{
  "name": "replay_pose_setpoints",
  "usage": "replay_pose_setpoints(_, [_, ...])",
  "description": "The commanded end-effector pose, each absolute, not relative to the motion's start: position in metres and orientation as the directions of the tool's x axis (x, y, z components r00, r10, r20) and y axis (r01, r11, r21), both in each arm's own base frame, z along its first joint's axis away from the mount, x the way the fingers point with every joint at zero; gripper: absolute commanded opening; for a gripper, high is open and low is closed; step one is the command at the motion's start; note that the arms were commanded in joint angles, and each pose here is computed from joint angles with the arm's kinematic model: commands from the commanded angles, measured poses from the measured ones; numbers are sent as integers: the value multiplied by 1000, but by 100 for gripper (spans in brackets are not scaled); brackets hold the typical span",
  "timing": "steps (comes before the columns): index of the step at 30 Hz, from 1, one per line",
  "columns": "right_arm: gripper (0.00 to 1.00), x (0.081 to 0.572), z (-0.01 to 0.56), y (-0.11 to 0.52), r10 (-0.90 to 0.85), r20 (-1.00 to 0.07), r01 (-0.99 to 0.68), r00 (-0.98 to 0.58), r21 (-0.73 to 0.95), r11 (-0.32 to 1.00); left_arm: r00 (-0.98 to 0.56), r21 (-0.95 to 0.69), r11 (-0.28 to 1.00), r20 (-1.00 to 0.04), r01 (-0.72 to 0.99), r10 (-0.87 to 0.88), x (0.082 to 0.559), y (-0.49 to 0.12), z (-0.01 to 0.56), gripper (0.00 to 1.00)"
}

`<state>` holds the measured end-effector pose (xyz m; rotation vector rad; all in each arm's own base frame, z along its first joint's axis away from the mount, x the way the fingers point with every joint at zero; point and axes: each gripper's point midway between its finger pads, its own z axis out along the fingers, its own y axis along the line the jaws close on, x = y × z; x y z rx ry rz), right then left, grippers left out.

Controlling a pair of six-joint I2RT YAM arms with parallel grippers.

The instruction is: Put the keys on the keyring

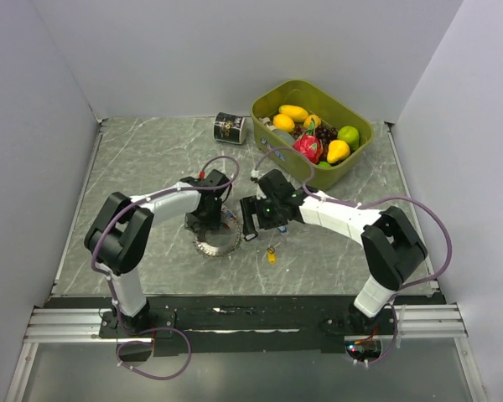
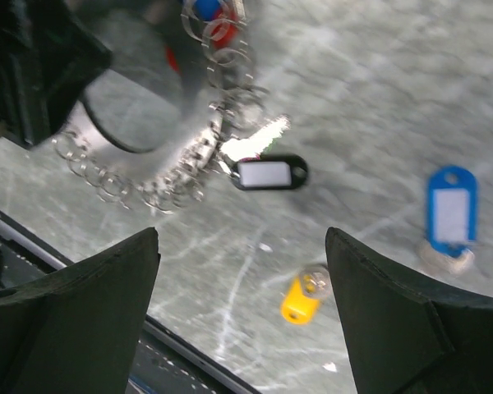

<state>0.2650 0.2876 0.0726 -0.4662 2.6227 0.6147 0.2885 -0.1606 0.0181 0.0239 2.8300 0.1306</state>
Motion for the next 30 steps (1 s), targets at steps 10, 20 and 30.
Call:
replay_pose_setpoints(10, [89, 275, 101, 263, -181, -563, -420, -806, 330, 845, -924, 401, 888, -201, 227, 327, 309, -124, 8, 53])
replay_pose_setpoints(20, [89, 281, 103, 274, -190, -577, -449, -795, 348, 823, -862, 219, 960, -438, 176, 257, 344, -166, 78, 65])
replay_pose_setpoints(30, [85, 317, 92, 320, -233, -570, -490, -788, 352, 797, -849, -289, 955, -484, -74, -212, 314, -142, 125, 80])
